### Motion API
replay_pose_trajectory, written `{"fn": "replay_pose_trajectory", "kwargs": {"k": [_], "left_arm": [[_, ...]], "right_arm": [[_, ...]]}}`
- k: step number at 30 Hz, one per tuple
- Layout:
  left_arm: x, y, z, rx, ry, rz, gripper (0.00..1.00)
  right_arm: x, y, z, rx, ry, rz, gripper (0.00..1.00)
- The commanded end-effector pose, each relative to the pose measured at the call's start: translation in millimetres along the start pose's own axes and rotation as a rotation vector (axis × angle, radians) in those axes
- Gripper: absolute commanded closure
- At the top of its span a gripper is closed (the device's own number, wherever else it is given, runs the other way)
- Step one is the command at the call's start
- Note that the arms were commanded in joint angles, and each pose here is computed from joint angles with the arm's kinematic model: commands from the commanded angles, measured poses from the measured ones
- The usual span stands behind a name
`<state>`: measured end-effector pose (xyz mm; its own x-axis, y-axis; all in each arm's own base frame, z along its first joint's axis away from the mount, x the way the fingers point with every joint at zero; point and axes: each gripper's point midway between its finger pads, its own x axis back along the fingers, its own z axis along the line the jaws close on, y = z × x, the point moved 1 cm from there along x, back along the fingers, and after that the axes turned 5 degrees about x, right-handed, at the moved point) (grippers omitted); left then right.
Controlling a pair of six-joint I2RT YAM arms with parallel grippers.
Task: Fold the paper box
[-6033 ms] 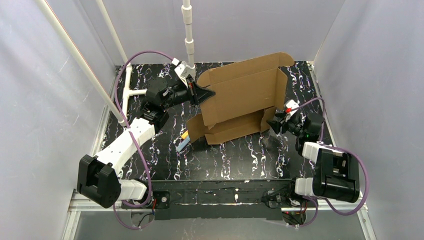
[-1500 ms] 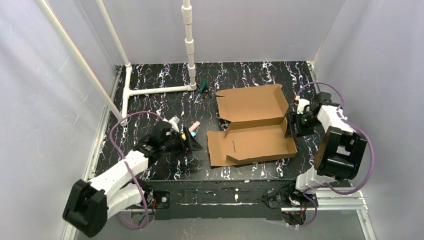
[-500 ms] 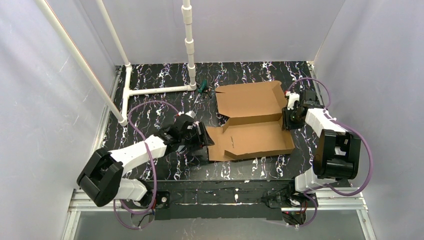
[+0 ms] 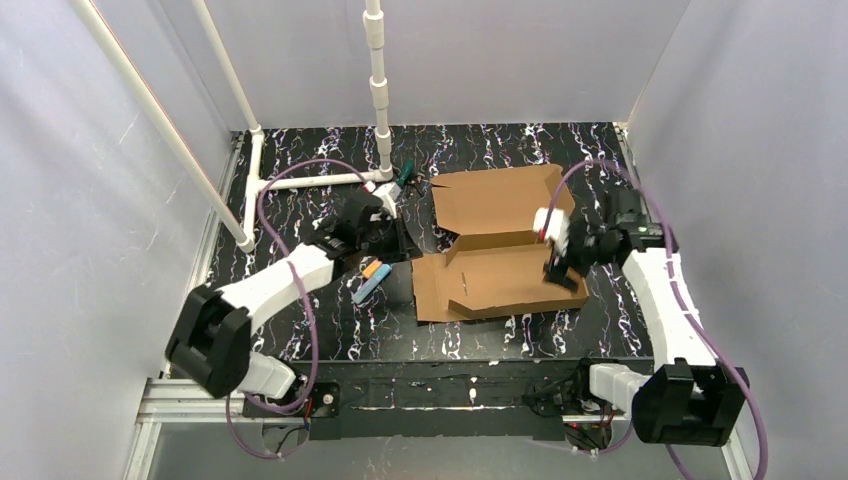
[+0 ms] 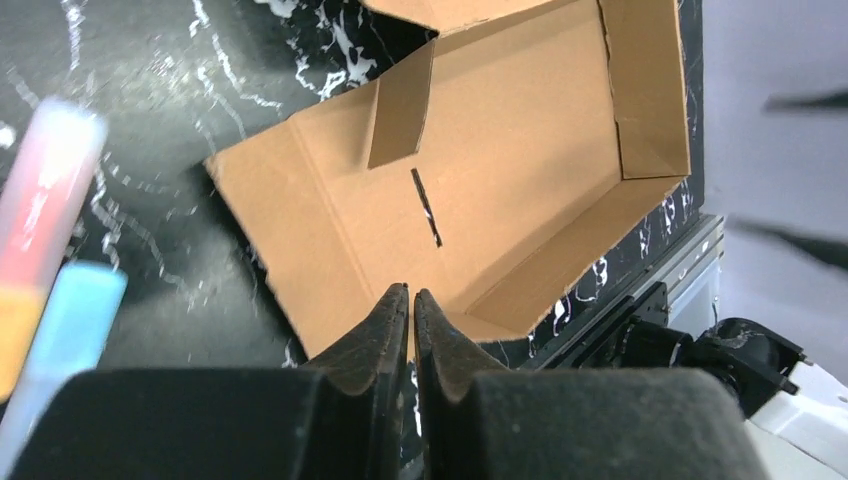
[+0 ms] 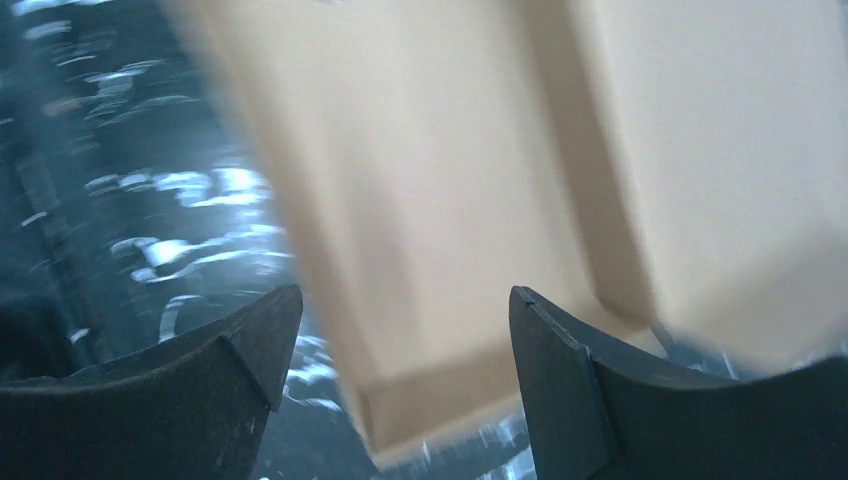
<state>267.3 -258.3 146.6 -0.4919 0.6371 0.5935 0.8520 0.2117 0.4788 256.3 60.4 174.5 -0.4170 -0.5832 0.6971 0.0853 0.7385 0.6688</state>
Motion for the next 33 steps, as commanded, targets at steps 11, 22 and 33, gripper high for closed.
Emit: {"fn": "replay_pose_trajectory", "kwargs": {"k": [11,22,33], "left_arm": [[-87,2,-2,-0.095,0.036,0.067,0.99],[-121,13,-14,-0.082,0.014,0.056,1.0],[-151,1,-30,-0.036,-0.052,0.094,1.0]], "right_arm": [[-67,12,149,0.409,0.57,-0.195,0.27],[-108,13,142,0.462,0.493,-0.113,0.53],[-121,13,144,0.44,0.529,-0.097,0.76]]}}
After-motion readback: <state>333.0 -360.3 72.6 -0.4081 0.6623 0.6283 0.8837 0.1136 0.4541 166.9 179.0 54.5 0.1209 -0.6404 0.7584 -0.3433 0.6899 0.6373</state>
